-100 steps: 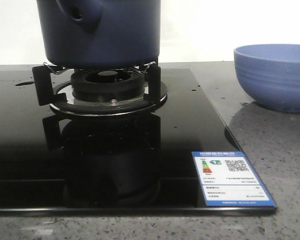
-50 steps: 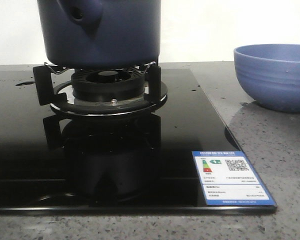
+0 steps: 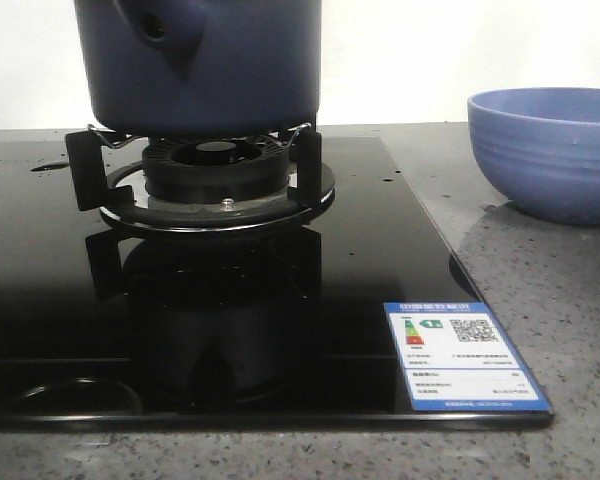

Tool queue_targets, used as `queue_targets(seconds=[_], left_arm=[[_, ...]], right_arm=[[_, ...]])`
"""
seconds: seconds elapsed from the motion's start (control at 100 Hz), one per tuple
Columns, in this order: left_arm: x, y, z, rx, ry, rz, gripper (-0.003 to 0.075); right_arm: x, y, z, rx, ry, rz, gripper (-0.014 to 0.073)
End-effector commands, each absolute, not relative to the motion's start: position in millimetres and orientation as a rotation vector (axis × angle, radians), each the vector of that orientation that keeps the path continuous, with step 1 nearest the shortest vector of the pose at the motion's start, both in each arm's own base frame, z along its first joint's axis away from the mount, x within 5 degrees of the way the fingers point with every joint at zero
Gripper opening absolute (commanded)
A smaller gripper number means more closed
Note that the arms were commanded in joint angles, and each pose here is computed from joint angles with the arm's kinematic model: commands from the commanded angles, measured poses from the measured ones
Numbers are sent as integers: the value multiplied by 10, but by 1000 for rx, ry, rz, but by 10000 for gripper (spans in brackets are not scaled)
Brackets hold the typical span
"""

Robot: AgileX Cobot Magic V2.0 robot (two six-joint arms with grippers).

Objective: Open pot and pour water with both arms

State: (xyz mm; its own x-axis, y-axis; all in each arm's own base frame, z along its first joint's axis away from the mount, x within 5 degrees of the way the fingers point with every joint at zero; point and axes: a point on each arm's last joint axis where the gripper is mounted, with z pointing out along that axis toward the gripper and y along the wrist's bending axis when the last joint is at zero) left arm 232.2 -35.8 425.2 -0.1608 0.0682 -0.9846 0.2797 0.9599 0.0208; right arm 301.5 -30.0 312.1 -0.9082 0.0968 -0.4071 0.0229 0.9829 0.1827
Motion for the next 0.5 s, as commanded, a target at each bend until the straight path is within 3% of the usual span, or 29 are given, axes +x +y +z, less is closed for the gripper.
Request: queue_targets(seconds=[0.0,0.1,0.28,0.49], left_arm=[[2233,-303,4520,197,1595,-166,362],[2233,-303,4520,197,1595,-166,362],[2233,-303,4520,197,1595,-166,362],[2233,-303,4520,197,1595,-166,362]], right_arm=[[3056,-323,3229,86,2657,230,299],[3096,-328,3145,89,2694,241,202],[3102,-322,3140,91,2693,252,-71],[3088,-244,3407,53,2613,313,-61]])
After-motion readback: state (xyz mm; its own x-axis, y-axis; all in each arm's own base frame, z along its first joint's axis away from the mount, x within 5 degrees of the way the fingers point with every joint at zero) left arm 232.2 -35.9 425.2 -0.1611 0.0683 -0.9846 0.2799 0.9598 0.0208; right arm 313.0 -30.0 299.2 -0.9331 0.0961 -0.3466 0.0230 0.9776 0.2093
